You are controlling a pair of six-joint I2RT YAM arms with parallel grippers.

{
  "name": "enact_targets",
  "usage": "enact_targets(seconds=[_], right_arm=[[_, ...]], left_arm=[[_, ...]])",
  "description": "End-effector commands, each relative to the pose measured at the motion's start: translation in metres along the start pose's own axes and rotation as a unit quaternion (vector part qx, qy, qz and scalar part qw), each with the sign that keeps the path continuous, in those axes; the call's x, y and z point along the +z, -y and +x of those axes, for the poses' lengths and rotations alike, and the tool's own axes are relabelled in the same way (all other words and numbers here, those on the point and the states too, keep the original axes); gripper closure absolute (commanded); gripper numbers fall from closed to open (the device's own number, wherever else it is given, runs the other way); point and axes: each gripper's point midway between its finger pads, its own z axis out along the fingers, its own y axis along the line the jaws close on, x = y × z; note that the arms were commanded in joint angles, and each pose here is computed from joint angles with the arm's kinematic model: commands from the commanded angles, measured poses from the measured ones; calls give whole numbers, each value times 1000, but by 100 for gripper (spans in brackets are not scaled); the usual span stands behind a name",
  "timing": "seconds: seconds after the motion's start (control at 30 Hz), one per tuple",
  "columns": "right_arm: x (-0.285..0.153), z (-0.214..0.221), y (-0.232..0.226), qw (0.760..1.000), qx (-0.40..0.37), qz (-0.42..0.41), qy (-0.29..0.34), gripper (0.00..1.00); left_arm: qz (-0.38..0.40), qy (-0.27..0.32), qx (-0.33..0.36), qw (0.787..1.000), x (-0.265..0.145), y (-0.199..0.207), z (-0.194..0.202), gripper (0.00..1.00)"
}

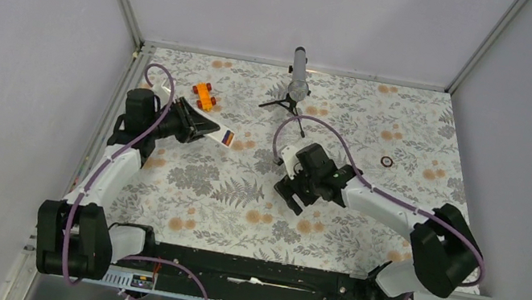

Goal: Load the batteries into the remote control

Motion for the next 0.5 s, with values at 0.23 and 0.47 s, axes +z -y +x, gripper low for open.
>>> enact_targets(seconds=[0.23, 0.47], right_arm=[[29, -10, 5, 997, -41, -3, -60, 18], [34, 3, 7, 994, -38, -3, -104, 20]], left_arm=[[15, 8, 16, 1000, -1, 6, -7, 100], [19, 3, 12, 1000, 1, 3, -7, 100]])
